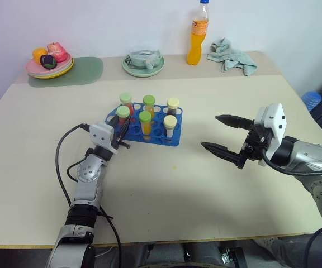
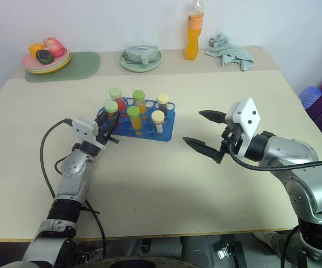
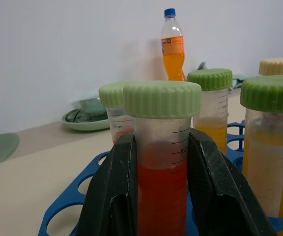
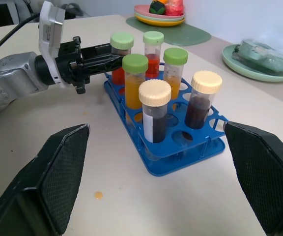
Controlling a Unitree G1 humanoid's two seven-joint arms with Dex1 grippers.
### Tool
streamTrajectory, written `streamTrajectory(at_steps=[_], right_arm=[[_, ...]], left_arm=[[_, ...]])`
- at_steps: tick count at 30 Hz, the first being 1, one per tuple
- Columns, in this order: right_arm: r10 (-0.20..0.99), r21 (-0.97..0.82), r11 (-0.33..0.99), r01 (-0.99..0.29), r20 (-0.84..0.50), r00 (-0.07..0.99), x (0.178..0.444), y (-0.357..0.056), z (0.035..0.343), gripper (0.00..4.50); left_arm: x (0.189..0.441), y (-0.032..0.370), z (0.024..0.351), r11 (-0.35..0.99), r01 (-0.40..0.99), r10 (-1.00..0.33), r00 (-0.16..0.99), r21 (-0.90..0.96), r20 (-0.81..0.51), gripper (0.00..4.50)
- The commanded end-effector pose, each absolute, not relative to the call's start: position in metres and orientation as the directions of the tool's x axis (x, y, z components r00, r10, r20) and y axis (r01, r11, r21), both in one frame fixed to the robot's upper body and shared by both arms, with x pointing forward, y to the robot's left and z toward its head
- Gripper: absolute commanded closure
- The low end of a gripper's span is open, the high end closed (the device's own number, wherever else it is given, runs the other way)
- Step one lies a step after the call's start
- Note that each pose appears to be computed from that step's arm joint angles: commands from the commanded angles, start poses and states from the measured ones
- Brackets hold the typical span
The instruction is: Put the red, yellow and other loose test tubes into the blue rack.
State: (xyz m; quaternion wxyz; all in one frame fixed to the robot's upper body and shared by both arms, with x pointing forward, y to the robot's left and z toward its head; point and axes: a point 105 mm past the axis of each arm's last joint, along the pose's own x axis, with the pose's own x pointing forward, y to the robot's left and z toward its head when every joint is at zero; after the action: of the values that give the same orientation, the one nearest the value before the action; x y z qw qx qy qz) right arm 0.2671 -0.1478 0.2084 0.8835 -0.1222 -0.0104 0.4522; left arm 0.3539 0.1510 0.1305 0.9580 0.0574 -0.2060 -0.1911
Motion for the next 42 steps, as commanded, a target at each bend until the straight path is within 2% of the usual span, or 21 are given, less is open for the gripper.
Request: streamTrajectory(at_steps=[1, 5, 6, 13, 21, 27, 33, 42], right_arm=[[0.806, -0.247, 0.558, -0.792, -0.067, 0.588, 0.267, -0.146, 0.213, 0.00], [0.806, -0.246, 0.557, -0.793, -0.068, 0.587, 0.268, -0.146, 0.212, 0.00], [0.807, -0.244, 0.557, -0.794, -0.069, 0.587, 0.268, -0.146, 0.211, 0.00], [0.810, -0.231, 0.552, -0.802, -0.079, 0.581, 0.268, -0.147, 0.205, 0.00], [0.816, -0.226, 0.542, -0.809, -0.089, 0.571, 0.267, -0.155, 0.200, 0.00], [0.822, -0.243, 0.528, -0.814, -0.096, 0.561, 0.259, -0.167, 0.192, 0.00], [0.837, -0.258, 0.504, -0.824, -0.090, 0.540, 0.246, -0.179, 0.182, 0.00], [0.843, -0.293, 0.479, -0.827, -0.108, 0.526, 0.235, -0.203, 0.169, 0.00]], left_arm=[[0.347, 0.149, 0.128, 0.900, 0.405, -0.436, 0.821, 0.163, 0.369, 2.24], [0.345, 0.151, 0.132, 0.912, 0.379, -0.410, 0.830, 0.157, 0.379, 0.18], [0.343, 0.149, 0.132, 0.904, 0.398, -0.426, 0.824, 0.153, 0.373, 0.05], [0.336, 0.153, 0.134, 0.897, 0.395, -0.441, 0.834, 0.199, 0.332, 0.05], [0.311, 0.170, 0.137, 0.893, 0.416, -0.449, 0.828, 0.169, 0.334, 0.05], [0.281, 0.189, 0.129, 0.834, 0.511, -0.550, 0.804, 0.211, 0.228, 0.05], [0.262, 0.228, 0.105, 0.837, 0.527, -0.540, 0.839, 0.150, 0.066, 0.05], [0.231, 0.240, 0.095, 0.769, 0.614, -0.621, 0.784, 0.176, -0.020, 0.05]])
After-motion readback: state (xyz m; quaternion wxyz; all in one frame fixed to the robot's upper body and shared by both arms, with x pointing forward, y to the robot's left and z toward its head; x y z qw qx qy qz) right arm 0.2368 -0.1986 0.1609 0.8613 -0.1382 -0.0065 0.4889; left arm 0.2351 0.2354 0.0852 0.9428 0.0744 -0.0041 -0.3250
